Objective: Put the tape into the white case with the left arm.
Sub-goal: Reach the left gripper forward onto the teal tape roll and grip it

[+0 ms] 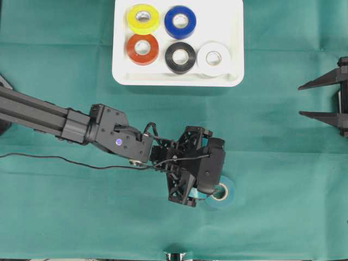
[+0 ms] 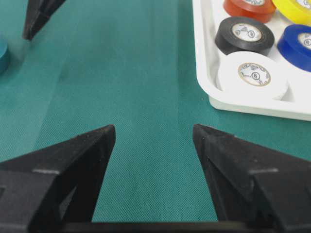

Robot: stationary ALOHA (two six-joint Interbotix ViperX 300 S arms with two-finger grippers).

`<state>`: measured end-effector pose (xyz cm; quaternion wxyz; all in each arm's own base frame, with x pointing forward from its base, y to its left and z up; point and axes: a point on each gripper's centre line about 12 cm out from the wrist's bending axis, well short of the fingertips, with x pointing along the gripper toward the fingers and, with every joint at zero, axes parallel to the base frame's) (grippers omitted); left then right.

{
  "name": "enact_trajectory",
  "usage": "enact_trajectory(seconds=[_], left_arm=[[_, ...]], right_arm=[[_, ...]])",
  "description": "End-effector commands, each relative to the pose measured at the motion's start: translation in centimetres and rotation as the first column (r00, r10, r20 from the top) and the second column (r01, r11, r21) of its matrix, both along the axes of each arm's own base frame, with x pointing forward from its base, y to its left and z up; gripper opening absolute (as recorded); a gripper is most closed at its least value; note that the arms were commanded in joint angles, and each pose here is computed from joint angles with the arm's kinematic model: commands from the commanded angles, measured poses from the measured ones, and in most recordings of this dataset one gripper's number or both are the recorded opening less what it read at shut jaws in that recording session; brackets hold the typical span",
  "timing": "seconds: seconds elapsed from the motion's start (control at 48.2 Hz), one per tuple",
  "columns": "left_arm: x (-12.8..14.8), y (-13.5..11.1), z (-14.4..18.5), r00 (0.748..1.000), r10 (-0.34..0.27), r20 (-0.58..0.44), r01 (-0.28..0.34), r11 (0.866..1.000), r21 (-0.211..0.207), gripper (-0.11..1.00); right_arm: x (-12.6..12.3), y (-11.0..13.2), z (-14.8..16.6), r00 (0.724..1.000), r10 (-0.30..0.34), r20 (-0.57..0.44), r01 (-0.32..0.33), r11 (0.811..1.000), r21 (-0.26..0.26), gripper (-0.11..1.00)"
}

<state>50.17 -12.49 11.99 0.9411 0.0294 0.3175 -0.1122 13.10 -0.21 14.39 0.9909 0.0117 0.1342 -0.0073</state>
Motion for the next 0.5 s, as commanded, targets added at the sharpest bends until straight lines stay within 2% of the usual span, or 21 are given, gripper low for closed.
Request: enact_trajectory(seconds=[0.0,0.145,0.477], left_arm=[[1.0,-0.2,1.8,0.999,0.011,0.047,-0.009,1.000,-0.026,0.81],[1.6,-0.2,0.9,0.999,0.028,0.030,-0.027,0.999,-0.043,0.81],[2.3,-0.1,-0.9,0.997,0.032,-0.074,-0.033,0.999,-0.016,0.79]], right_arm=[[0.1,0.0,0.3,1.000,0.002,0.012,-0.002,1.000,-0.001,0.98],[0.2,0.0,0.4,1.000,0.002,0.012,-0.002,1.000,-0.001,0.98],[0.2,0.0,0.4,1.000,0.002,0.012,-0.002,1.000,-0.001,0.98]])
